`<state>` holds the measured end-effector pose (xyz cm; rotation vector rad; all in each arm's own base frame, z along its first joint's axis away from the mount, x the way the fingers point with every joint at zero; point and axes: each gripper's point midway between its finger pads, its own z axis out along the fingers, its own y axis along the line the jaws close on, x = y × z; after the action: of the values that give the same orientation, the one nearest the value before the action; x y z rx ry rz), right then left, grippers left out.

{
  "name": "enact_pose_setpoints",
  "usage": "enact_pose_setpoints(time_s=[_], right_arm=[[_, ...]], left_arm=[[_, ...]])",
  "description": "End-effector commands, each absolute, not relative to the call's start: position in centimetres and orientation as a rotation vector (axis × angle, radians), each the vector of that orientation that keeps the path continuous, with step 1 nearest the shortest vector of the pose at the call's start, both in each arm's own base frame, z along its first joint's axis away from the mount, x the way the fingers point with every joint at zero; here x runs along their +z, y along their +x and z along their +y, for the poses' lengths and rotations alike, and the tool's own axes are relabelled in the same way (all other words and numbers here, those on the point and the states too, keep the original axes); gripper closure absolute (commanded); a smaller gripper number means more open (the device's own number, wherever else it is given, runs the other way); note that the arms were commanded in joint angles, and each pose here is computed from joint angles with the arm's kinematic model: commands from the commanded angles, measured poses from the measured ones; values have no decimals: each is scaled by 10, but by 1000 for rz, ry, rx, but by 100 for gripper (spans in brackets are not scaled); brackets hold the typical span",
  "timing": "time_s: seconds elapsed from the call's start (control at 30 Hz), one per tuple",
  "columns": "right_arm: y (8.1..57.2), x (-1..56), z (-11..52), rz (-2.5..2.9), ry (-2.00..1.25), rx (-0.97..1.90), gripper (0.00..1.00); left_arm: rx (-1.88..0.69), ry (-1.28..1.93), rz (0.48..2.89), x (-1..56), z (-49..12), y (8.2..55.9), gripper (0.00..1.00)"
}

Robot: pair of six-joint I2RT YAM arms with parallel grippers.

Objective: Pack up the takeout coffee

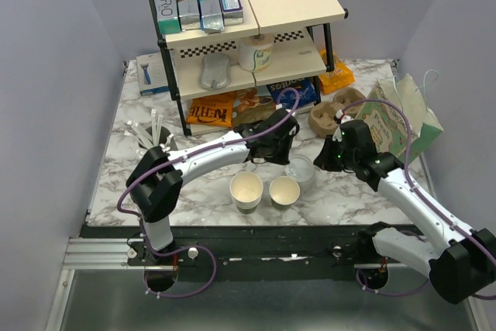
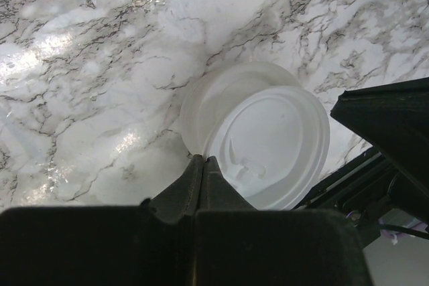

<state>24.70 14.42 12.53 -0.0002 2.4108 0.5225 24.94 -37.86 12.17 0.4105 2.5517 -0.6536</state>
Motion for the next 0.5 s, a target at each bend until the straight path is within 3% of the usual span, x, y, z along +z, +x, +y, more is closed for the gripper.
enact_pose_setpoints(time_s=[0.0,0.27,0.47], right_arm=[[252,142,138,2357,17,498,81],[250,138,142,2384,-6,514,57],[252,184,139,2198,-59,538,36]], left_arm=[[-669,411,2532,130,-387,253,100],[-699,407,2514,136,-393,255,100],[-706,389,2455,156,-394,267,100]])
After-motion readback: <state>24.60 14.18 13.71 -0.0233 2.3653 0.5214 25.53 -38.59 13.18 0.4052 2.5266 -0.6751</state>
